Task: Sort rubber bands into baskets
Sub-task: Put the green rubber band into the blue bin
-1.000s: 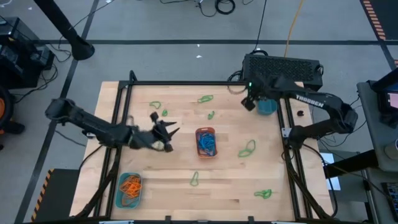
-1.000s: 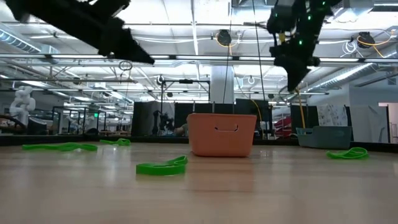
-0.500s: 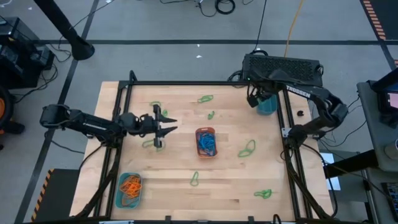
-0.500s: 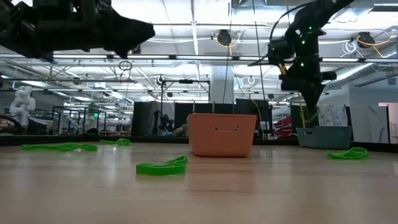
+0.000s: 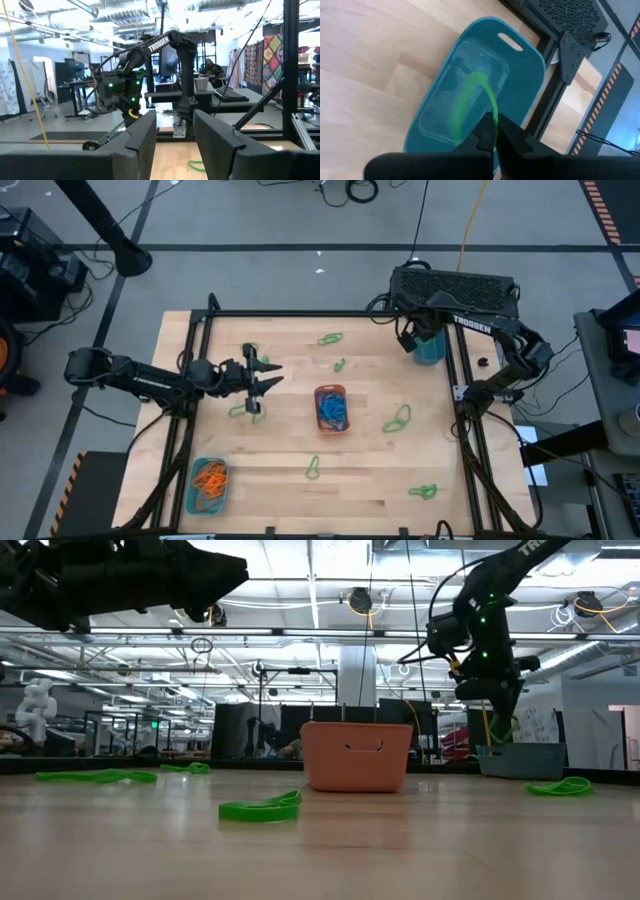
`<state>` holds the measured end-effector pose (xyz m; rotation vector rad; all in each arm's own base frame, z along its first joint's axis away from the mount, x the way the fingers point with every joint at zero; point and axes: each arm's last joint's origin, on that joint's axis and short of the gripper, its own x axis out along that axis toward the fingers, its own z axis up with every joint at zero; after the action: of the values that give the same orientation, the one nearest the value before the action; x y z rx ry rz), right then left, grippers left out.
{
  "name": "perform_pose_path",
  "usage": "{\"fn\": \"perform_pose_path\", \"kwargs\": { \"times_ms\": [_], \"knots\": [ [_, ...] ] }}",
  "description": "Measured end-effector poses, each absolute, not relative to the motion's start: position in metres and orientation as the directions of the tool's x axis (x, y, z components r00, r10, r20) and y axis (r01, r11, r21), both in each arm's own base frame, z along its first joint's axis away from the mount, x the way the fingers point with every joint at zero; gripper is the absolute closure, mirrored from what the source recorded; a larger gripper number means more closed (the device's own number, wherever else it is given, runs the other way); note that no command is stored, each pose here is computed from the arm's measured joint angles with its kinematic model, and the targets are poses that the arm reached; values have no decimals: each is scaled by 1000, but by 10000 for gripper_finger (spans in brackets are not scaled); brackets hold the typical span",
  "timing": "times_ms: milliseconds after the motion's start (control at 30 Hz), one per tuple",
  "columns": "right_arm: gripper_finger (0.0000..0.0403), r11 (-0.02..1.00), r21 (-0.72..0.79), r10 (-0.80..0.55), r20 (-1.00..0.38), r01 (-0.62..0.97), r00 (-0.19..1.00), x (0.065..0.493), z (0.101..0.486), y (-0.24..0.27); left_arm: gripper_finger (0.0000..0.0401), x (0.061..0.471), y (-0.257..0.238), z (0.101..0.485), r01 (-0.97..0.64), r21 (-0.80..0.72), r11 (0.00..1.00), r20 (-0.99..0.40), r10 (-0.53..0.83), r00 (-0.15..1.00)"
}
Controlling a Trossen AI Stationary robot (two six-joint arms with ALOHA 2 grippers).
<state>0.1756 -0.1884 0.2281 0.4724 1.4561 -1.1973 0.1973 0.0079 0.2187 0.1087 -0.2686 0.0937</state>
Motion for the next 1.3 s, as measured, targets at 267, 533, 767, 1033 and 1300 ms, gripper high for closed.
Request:
{"fn": "perform_pose_path", "kwargs": {
  "times_ms": [267,533,767,1033,1300],
  "knots": [
    [381,401,-432,-340,-889,808,-306,170,229,-194,263,197,7,219,-105,94,990,270,76,960],
    [341,391,-432,-321,-892,813,-319,163,228,-199,263,198,7,218,-95,96,991,263,67,963],
    [297,421,-432,-338,-891,797,-304,165,229,-200,263,198,7,218,-92,97,991,262,63,963],
    [285,536,-193,-240,-968,822,-71,168,247,-180,263,198,7,218,-88,98,991,262,60,963],
    [285,610,60,-167,-965,790,203,182,277,-130,263,198,7,218,-88,97,991,262,60,963]
  ]
}}
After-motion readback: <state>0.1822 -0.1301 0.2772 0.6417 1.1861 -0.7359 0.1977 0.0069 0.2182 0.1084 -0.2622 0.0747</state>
